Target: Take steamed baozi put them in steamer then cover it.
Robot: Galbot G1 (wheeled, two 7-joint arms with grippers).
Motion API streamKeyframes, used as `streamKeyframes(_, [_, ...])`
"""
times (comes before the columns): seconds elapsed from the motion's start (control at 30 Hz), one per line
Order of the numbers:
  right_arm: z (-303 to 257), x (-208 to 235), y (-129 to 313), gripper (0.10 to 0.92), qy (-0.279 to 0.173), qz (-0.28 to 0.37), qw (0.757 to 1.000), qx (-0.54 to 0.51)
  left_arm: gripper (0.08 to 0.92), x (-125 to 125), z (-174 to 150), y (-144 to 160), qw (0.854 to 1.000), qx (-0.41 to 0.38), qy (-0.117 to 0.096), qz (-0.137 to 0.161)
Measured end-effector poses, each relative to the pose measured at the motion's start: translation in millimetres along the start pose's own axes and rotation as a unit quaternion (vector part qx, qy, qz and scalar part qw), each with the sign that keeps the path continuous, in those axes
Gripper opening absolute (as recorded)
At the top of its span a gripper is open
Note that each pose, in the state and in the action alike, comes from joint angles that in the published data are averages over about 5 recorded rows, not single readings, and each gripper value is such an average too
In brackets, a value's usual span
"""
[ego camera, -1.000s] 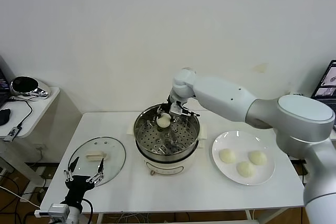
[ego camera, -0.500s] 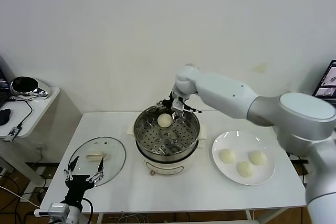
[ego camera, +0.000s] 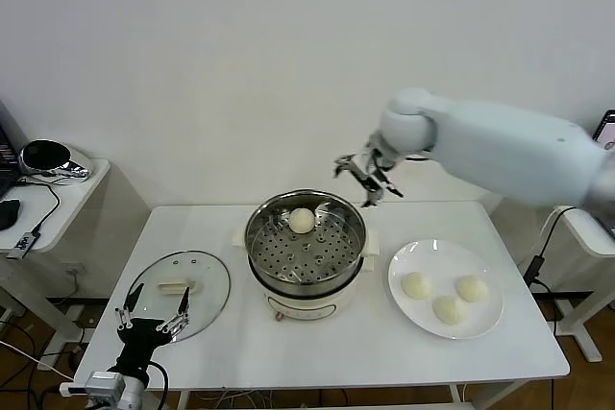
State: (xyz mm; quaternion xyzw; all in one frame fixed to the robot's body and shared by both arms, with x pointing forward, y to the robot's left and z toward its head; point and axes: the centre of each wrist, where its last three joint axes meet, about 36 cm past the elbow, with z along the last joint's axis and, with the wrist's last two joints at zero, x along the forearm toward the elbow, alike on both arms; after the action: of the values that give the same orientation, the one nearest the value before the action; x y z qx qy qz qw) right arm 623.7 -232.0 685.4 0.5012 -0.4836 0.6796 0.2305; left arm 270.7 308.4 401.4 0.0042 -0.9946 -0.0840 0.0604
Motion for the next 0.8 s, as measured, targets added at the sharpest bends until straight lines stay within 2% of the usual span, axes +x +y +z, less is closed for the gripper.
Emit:
streamKeyframes(0.17, [32,-1,41,0.823,0.015,-0.024,0.998,-0.06,0.823,0,0,2,1.0,-0.003,0.001,0.001])
streamKeyframes(0.4, [56,-27,83,0.823,0.015,-0.062,0.992,-0.104,0.823,-2,2,2,1.0,-0.003,0.001,-0.003])
streamKeyframes(0.8, [72,-92,120,0.823,0.013,-0.1,0.985,-0.142,0.823,-1,5,6,1.0,-0.008,0.008,-0.009])
